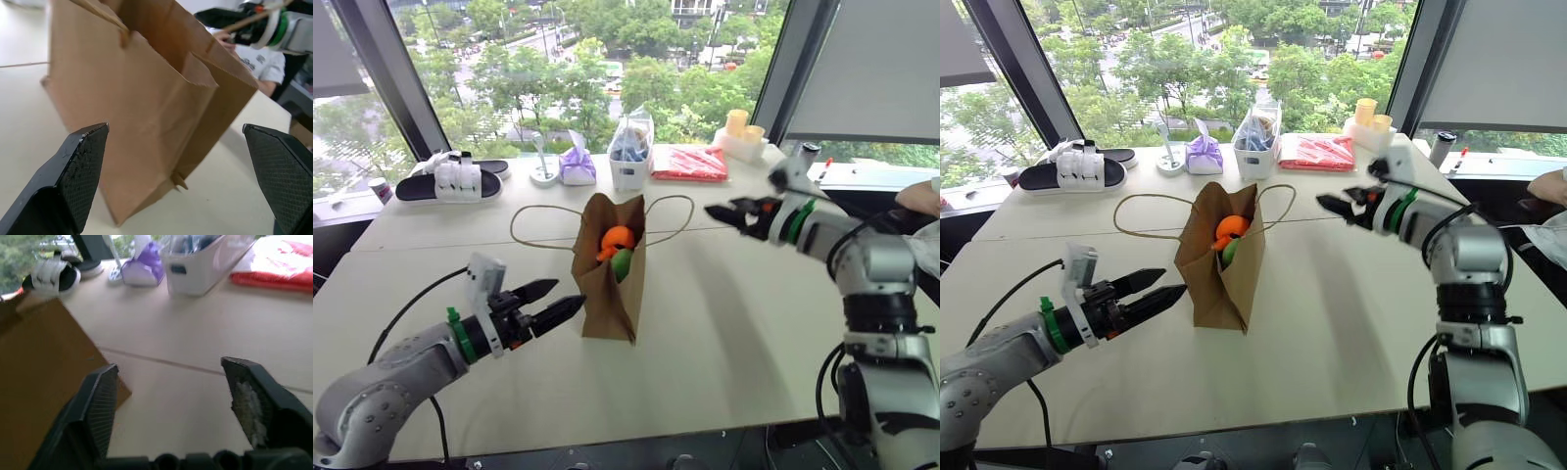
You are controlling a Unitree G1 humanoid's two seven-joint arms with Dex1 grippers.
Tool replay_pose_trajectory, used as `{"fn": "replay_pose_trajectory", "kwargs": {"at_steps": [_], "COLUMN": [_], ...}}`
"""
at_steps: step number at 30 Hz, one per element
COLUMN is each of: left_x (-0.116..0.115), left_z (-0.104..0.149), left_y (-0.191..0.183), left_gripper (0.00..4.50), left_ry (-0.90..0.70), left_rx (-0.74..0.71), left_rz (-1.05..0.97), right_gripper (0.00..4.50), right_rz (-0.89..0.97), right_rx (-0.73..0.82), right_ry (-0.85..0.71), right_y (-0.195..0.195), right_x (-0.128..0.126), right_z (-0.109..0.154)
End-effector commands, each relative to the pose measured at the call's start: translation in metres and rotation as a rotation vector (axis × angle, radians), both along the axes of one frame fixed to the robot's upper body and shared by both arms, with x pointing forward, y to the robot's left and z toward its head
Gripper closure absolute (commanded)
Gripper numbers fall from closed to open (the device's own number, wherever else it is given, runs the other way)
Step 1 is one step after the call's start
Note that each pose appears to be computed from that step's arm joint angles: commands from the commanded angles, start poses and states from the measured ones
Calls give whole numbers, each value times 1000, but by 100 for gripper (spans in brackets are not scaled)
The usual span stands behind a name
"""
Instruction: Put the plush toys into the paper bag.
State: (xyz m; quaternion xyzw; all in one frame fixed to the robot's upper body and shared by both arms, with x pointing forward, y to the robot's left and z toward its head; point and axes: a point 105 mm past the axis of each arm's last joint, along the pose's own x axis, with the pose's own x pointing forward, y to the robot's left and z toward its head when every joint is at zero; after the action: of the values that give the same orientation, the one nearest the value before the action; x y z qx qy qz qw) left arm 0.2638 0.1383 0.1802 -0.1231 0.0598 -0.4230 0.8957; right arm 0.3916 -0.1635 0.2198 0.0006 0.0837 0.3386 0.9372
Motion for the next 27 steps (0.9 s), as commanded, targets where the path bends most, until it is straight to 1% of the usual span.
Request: {"fn": "replay_pose_trajectory", "kwargs": {"at_steps": [1,2,3,4,7,10,13,17,20,24,27], "left_x": [-2,-2,-2,-3,-1,5,9,21,25,30,30], "left_z": [4,3,2,2,5,3,6,1,-3,-11,-12], "left_y": [-8,-7,-5,-5,-6,-14,-19,-28,-37,-40,-42], "left_gripper": [0,0,0,0,0,0,0,0,0,0,83], "left_ry": [-46,-44,-42,-41,-46,-54,-67,-67,-53,-42,-42], "left_rx": [25,29,32,37,34,41,28,7,-27,-21,-35], "left_rz": [-27,-26,-25,-27,-29,-19,-15,38,79,156,192], "right_gripper": [305,352,411,447,447,447,447,447,447,447,450], "right_rz": [177,197,206,221,260,309,329,341,331,324,325], "right_rx": [16,27,35,42,52,30,31,22,26,31,29], "right_ry": [-76,-70,-62,-54,-44,-49,-56,-54,-46,-40,-32], "right_y": [46,54,61,67,86,103,114,119,119,118,116], "right_x": [-19,-22,-24,-26,-30,-33,-32,-31,-29,-29,-31], "right_z": [14,11,8,6,3,-3,-1,-6,-8,-9,-11]}}
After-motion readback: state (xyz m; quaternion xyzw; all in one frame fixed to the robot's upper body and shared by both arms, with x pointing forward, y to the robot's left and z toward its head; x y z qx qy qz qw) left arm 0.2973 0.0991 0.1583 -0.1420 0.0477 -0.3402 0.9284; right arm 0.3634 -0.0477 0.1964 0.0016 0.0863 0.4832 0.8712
